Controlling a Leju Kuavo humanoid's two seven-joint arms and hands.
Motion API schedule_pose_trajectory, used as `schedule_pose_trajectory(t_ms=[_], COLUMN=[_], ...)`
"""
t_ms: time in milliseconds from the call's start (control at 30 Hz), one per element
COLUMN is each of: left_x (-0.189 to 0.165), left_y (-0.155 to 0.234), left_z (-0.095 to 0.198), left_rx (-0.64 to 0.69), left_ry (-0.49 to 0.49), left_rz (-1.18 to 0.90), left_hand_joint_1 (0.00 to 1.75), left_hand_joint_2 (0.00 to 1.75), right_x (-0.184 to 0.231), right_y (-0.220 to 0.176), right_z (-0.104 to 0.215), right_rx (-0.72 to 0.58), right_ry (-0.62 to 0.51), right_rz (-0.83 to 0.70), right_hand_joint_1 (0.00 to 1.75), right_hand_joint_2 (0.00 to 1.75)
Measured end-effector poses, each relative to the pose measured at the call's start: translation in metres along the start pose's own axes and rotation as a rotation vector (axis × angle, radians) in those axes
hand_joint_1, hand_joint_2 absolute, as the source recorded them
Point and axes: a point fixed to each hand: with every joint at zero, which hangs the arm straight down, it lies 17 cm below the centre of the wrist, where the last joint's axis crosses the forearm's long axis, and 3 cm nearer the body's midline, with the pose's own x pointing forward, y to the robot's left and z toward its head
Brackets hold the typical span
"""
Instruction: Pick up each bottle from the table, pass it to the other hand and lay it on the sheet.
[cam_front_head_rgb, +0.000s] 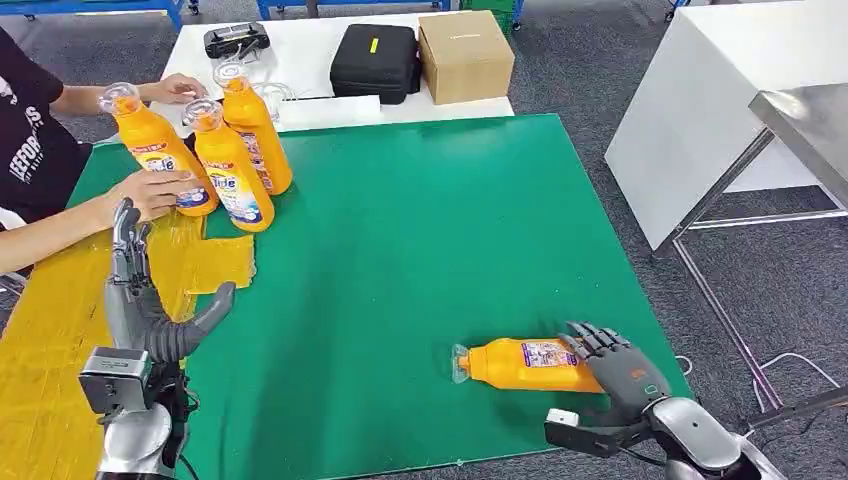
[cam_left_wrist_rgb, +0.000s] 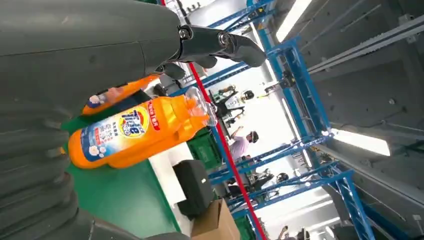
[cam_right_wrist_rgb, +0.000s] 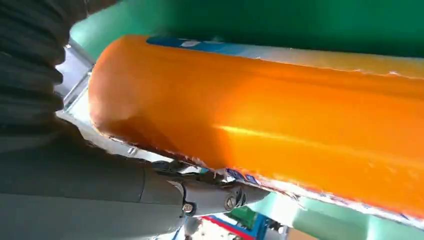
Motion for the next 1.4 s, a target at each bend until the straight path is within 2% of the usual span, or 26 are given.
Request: schedule_pose_trajectory(t_ms=[167, 200, 233, 300, 333, 367, 400, 467, 567, 600, 667, 833, 1133, 1400], left_x=[0.0, 0.0, 0.0, 0.0, 0.0, 0.0, 0.0, 0.0, 0.0, 0.001, 0.001, 0.002, 0.003, 0.013], left_y=[-0.001, -0.001, -0.001, -0.001, -0.001, -0.001, -0.002, -0.002, -0.004, -0.005, -0.007, -0.019, -0.074, -0.113], left_z=[0.0, 0.0, 0.0, 0.0, 0.0, 0.0, 0.0, -0.001, -0.001, -0.001, -0.001, 0.0, 0.017, 0.033], left_rx=[-0.001, -0.001, -0.001, 0.0, -0.001, -0.002, -0.003, -0.004, -0.008, -0.01, -0.015, -0.058, -0.258, -0.386], left_ry=[0.004, 0.004, 0.004, 0.004, 0.004, 0.004, 0.004, 0.004, 0.005, 0.005, 0.008, 0.025, 0.084, 0.114], left_rz=[-0.001, -0.001, -0.001, -0.001, 0.0, 0.0, 0.001, 0.004, 0.008, 0.01, 0.012, 0.024, 0.047, 0.178], left_hand_joint_1=[0.0, 0.0, 0.0, 0.0, 0.0, 0.0, 0.0, 0.0, 0.0, 0.0, 0.0, 0.0, 0.0, 0.0], left_hand_joint_2=[1.75, 1.75, 1.75, 1.75, 1.75, 1.75, 1.75, 1.75, 1.75, 1.75, 1.75, 1.75, 1.75, 1.75], right_x=[-0.007, -0.007, -0.008, -0.008, -0.009, -0.009, -0.01, -0.011, -0.012, -0.013, -0.01, 0.01, 0.057, 0.07], right_y=[0.007, 0.007, 0.006, 0.006, 0.006, 0.006, 0.006, 0.005, 0.005, 0.005, -0.001, -0.03, -0.132, -0.175], right_z=[-0.007, -0.008, -0.009, -0.011, -0.012, -0.014, -0.015, -0.019, -0.024, -0.026, -0.03, -0.043, -0.057, -0.056], right_rx=[0.016, 0.016, 0.015, 0.015, 0.014, 0.013, 0.015, 0.015, 0.015, 0.011, -0.017, -0.168, -0.57, -0.744], right_ry=[0.033, 0.035, 0.037, 0.04, 0.042, 0.044, 0.047, 0.051, 0.055, 0.055, 0.057, 0.067, 0.065, 0.052], right_rz=[0.014, 0.011, 0.011, 0.009, 0.008, 0.007, 0.008, 0.018, 0.022, 0.027, 0.034, -0.023, -0.442, -0.679], right_hand_joint_1=[1.1, 1.26, 1.34, 1.38, 1.36, 1.1, 1.36, 1.34, 1.55, 1.71, 1.75, 1.75, 1.75, 1.75], right_hand_joint_2=[1.75, 1.75, 1.75, 1.75, 1.75, 1.75, 1.75, 1.75, 1.75, 1.75, 1.75, 1.75, 1.75, 1.75])
